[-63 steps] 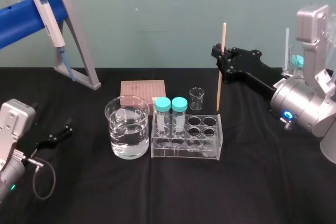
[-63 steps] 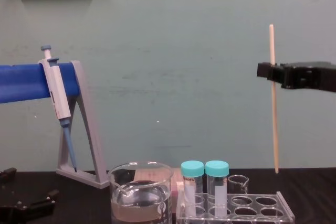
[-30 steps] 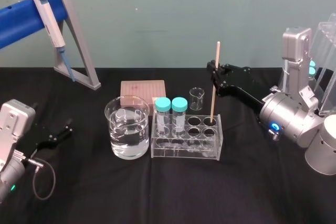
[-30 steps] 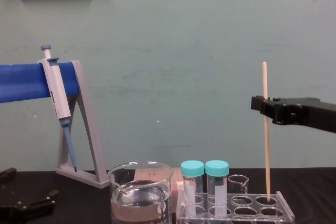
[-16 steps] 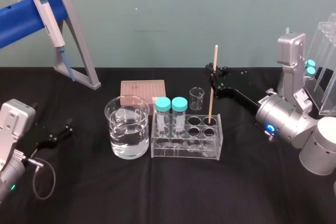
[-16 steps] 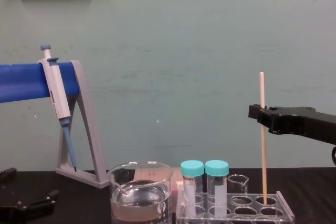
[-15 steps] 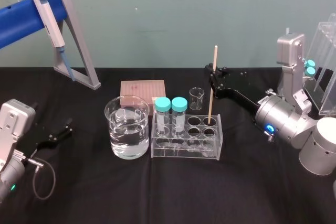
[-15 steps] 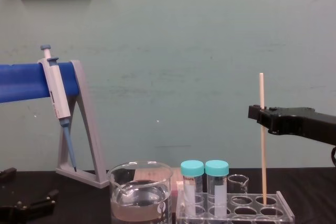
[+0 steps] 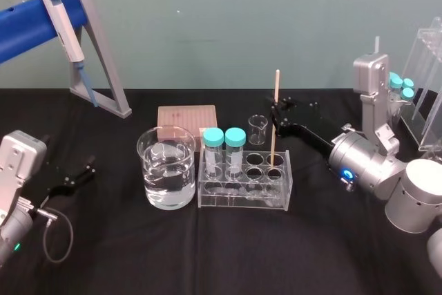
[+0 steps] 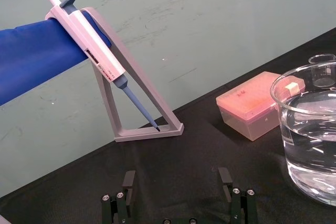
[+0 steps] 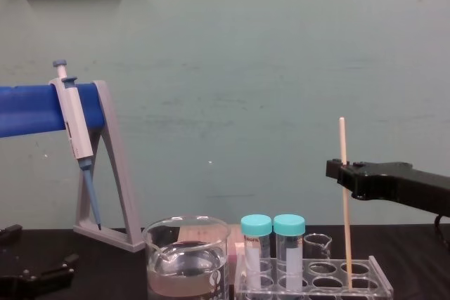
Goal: Hold the thermometer with one hand and immerse one end into the beaker, then reinsert it into the test tube rack.
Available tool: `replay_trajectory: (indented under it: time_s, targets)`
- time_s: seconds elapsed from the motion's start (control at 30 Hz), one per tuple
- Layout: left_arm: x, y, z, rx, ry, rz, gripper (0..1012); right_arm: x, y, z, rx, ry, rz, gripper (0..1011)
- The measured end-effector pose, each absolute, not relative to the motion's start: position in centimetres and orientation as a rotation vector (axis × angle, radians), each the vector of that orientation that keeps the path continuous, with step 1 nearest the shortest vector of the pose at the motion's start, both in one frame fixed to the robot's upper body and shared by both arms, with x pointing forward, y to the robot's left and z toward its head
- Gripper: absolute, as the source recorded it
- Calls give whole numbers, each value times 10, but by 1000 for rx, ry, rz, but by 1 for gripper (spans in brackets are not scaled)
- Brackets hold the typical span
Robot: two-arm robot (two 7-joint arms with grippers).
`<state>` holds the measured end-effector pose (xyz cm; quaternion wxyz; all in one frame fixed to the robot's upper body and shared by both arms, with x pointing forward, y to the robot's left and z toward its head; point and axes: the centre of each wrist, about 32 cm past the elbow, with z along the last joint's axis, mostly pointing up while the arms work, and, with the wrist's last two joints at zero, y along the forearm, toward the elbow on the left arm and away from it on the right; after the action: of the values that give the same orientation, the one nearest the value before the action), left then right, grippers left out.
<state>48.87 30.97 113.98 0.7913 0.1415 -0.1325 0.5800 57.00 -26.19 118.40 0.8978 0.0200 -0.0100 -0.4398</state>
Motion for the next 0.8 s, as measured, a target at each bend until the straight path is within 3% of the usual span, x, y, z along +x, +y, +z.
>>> replay_trajectory:
  time_s: [0.8]
  targets:
    - [489,310,1140,305,-285,1248,1004,571,-256,1168,34,21,-901,48]
